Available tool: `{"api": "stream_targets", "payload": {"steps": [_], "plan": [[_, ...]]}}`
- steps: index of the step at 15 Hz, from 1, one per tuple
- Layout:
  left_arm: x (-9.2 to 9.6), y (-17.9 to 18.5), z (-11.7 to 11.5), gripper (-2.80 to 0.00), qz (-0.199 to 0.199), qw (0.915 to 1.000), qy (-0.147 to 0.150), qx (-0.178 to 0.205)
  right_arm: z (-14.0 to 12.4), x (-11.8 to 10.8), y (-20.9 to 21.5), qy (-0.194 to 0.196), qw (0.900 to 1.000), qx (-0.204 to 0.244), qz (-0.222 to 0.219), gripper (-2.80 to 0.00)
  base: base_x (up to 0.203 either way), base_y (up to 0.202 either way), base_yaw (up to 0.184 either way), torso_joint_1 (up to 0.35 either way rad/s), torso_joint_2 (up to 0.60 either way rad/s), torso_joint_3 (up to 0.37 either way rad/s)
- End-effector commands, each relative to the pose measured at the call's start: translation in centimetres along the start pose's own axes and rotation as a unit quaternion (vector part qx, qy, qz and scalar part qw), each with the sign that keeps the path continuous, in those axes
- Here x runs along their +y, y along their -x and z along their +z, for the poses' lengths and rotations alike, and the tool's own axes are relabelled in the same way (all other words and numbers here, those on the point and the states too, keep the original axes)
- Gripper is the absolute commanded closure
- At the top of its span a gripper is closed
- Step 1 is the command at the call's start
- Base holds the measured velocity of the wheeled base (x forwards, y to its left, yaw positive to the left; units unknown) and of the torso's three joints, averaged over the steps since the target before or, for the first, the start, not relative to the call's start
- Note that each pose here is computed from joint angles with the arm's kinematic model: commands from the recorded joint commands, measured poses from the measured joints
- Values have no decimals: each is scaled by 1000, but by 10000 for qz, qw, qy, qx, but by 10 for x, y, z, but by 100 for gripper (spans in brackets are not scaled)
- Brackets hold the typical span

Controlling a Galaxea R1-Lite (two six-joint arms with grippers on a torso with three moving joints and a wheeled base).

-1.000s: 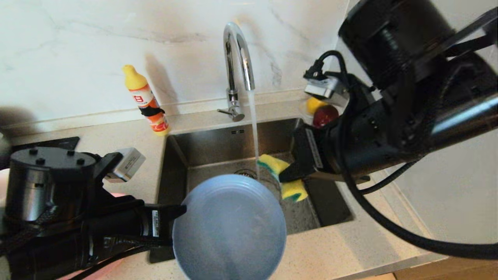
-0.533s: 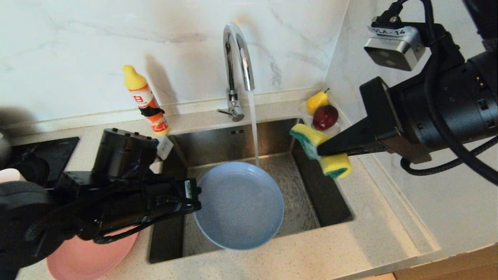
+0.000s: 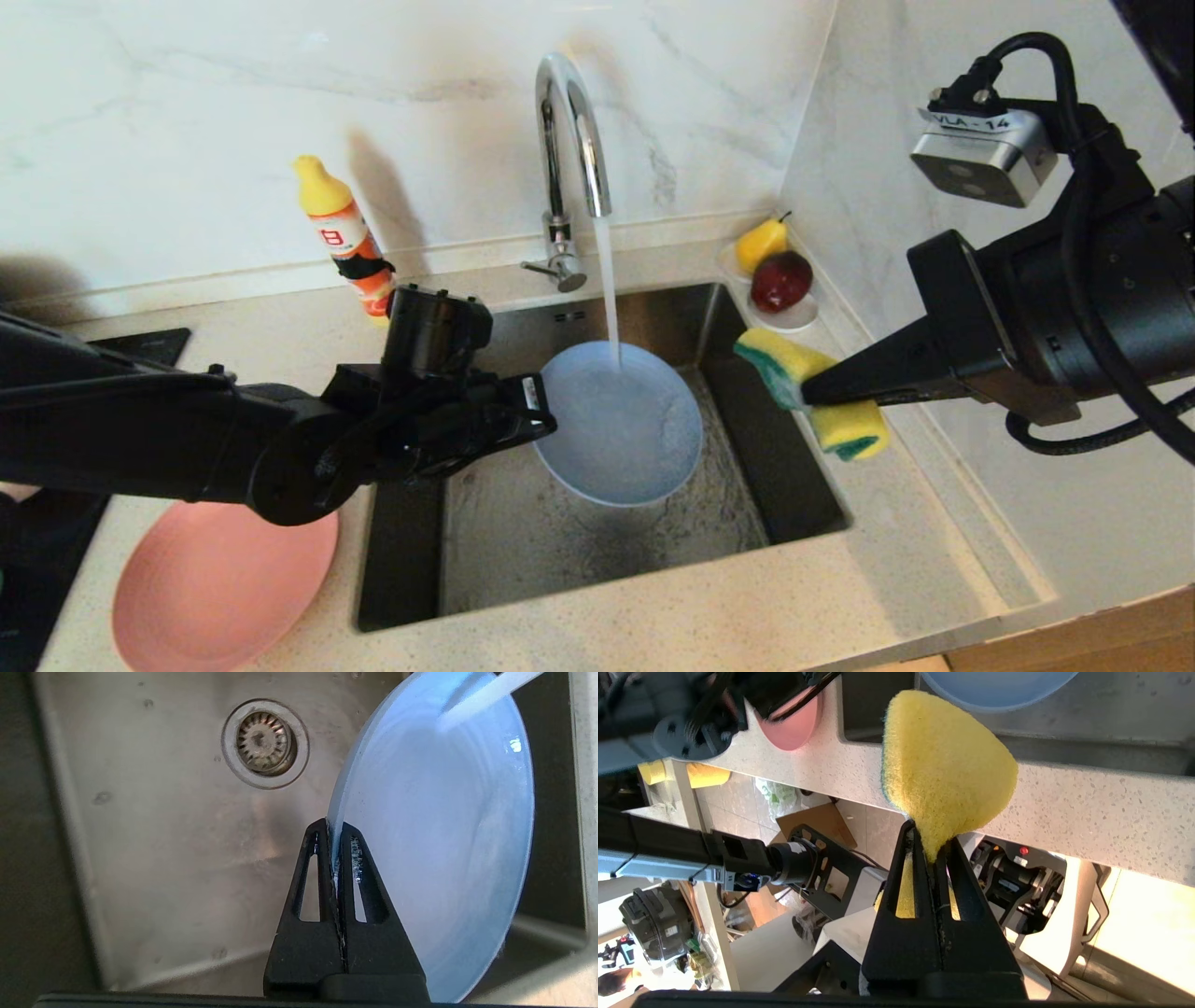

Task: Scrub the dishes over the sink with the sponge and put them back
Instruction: Rinse the plate

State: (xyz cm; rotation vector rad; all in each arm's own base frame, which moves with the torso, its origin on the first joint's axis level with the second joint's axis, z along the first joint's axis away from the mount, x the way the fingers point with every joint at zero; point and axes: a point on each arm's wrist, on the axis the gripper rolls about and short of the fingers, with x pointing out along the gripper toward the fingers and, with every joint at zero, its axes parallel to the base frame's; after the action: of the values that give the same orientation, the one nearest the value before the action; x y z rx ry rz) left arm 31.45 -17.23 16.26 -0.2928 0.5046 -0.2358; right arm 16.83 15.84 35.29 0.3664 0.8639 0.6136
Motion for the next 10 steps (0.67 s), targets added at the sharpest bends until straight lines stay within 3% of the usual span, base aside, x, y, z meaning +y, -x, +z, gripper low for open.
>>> {"api": "stream_targets", "payload": {"steps": [1, 6, 10], "plan": [[-2, -17, -3, 0, 8, 10000, -6, 65, -2, -1, 0, -26, 10000, 47, -26, 0, 0, 0, 0, 0, 0, 0], [-6, -29, 1, 0, -19, 10000, 13, -1, -7, -6, -6, -52, 9997, 201, -137, 0, 0, 0, 0, 0, 0, 0], [2, -28, 6, 0, 95, 9999, 62, -77, -8, -8, -10, -63, 9994, 273, -180, 0, 0, 0, 0, 0, 0, 0]]}}
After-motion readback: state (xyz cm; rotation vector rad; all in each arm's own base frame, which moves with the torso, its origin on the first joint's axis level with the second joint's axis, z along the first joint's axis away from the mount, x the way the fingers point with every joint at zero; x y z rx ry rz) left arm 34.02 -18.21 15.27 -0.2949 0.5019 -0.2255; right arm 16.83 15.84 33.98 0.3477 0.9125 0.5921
